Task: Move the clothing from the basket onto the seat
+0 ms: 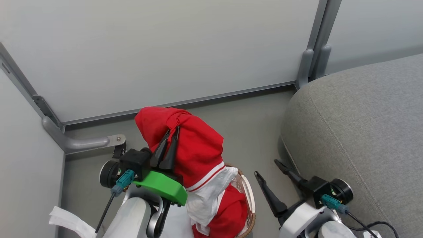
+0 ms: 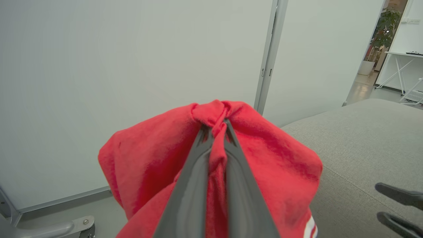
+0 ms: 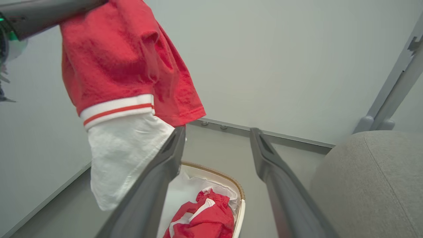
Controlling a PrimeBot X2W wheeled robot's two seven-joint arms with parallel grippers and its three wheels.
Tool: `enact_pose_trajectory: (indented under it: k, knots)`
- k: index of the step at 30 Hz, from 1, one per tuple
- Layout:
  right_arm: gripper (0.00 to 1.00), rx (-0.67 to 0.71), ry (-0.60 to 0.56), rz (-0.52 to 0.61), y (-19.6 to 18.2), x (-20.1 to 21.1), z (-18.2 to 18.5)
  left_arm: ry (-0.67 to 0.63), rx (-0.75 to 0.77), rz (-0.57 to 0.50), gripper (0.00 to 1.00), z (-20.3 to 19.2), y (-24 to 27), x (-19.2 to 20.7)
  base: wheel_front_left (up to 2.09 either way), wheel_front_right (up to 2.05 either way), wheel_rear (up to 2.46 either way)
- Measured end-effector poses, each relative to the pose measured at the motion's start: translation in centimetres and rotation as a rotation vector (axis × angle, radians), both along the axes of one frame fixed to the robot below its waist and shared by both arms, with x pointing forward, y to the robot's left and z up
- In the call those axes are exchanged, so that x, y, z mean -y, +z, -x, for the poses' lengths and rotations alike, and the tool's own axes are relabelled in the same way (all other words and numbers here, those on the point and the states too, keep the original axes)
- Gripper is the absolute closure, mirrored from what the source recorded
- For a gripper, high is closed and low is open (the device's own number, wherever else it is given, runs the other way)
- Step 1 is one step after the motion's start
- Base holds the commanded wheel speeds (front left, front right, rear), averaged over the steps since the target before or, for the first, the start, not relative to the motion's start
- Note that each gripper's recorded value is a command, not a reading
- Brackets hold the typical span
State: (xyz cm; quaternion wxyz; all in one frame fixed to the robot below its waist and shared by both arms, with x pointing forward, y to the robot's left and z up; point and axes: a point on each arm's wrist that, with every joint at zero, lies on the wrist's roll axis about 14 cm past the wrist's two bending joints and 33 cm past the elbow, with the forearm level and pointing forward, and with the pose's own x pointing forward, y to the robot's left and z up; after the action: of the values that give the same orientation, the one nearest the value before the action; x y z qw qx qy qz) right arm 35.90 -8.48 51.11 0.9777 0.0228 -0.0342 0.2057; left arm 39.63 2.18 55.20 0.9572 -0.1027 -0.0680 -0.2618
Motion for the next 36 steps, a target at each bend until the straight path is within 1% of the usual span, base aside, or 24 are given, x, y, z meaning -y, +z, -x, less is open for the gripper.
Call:
enact_pose_trajectory:
  k: [6, 12, 16, 24, 25, 26, 27, 30, 34, 35, 36]
  knots:
    - [0.00, -0.013, 0.182, 0.025, 0.0, -4.6, -0.2, -0.011, -0.004, 0.003, 1.00, 0.3, -0.1, 0.2, 0.00, 0.00, 0.00]
    - [0.00, -0.043, 0.308, 0.027, -0.1, -8.3, -0.6, -0.018, 0.001, -0.005, 1.00, 0.7, 0.0, 0.2, 0.00, 0.00, 0.00]
    - [0.00, -0.061, 0.358, 0.041, -0.4, -10.0, -0.9, -0.024, -0.004, -0.004, 1.00, 0.9, -0.2, 0.3, 0.00, 0.00, 0.00]
    - [0.00, -0.084, 0.406, 0.040, -0.6, -12.3, -1.6, -0.050, -0.006, -0.002, 1.00, 1.5, -0.1, 0.8, 0.00, 0.00, 0.00]
    - [0.25, -0.089, 0.412, 0.035, -0.7, -12.6, -1.6, -0.053, -0.006, -0.001, 1.00, 1.6, -0.1, 0.9, 0.00, 0.00, 0.00]
    - [0.56, -0.095, 0.419, 0.032, -0.8, -12.9, -1.6, -0.055, -0.008, 0.000, 1.00, 1.6, -0.1, 0.9, 0.00, 0.00, 0.00]
    - [1.00, -0.100, 0.427, 0.036, -0.9, -13.1, -1.5, -0.056, -0.009, 0.000, 1.00, 1.7, -0.2, 1.0, 0.00, 0.00, 0.00]
    - [1.00, -0.118, 0.433, 0.008, -0.9, -13.7, -1.5, -0.053, -0.017, 0.002, 1.00, 1.8, -0.4, 0.8, 0.00, 0.00, 0.00]
    - [1.00, -0.108, 0.422, -0.017, -0.3, -13.6, -1.9, -0.045, -0.015, -0.001, 1.00, 1.7, -0.4, 0.5, 0.00, 0.00, 0.00]
    - [1.00, -0.100, 0.415, -0.023, 0.0, -13.4, -2.0, -0.039, -0.012, 0.001, 0.64, 1.6, -0.3, 0.4, 0.00, 0.00, 0.00]
    - [1.00, -0.094, 0.407, -0.024, 0.1, -13.1, -2.1, -0.031, -0.014, 0.003, 0.00, 1.4, -0.3, 0.2, 0.00, 0.00, 0.00]
